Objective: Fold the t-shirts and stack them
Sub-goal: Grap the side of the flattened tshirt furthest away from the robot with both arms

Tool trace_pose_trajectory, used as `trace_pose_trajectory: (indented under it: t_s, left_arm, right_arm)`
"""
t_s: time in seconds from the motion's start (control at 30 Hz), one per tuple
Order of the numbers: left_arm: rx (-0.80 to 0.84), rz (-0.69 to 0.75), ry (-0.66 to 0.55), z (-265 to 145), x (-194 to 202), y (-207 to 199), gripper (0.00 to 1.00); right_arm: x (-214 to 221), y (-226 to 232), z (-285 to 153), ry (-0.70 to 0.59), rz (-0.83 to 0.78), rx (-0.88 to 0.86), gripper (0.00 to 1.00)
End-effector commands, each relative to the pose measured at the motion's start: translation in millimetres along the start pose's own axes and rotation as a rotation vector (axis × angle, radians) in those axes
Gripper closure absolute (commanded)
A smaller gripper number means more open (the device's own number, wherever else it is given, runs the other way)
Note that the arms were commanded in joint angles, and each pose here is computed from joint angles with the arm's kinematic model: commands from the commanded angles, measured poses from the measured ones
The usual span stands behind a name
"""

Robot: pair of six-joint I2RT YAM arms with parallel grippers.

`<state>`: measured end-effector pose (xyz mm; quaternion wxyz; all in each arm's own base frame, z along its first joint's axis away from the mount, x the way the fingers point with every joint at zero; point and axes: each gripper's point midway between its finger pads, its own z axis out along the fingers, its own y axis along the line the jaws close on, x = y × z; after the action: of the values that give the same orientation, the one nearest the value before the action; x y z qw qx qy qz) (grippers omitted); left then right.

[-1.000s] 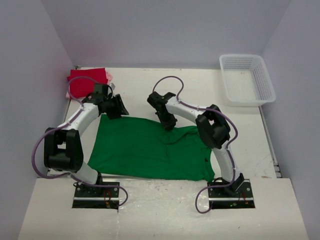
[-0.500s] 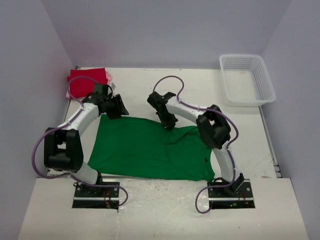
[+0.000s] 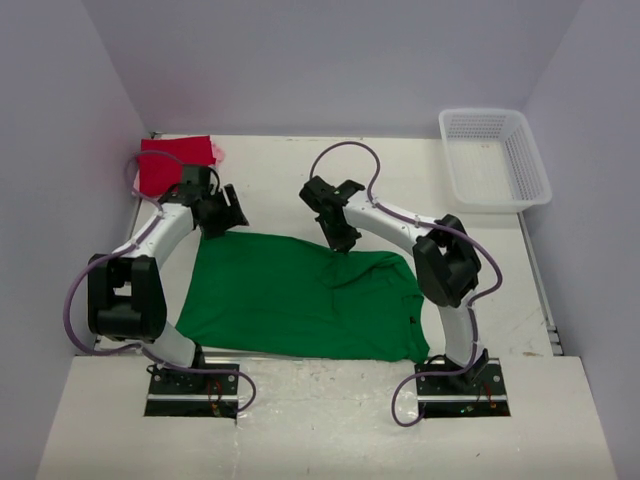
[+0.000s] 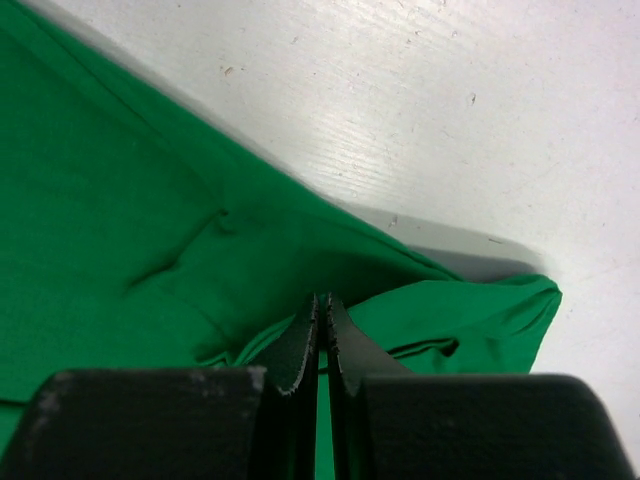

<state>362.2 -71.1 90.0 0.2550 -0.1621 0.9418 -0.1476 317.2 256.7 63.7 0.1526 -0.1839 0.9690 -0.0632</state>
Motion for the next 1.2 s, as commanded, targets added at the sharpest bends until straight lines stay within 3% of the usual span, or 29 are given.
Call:
trace_pose_trajectory:
  t_s: [0.0,0.47,0.8,1.17]
  left_arm:
    - [-0.111,-0.037,-0.063,-2,-30,24,0.28]
    - [-0.132,-0.151,0.024,29,-39,71,0.31]
    - [-0.322,-0.16,-0.003,31,-56,101,0.35]
    - [-0.386,-0.168,0.019,41,-51,112,0.39]
  right_arm:
    - [-15,1,-22,-0.1,0.029,-0.023,1.0]
    - [-12,-1,-35,-0.15,0.023,-0.059,1.0]
    - [-10,2,-39,-0.16,0.03,-0.095,1.0]
    - [-7,2,-44,-0.175,0.037,-0.112,1.0]
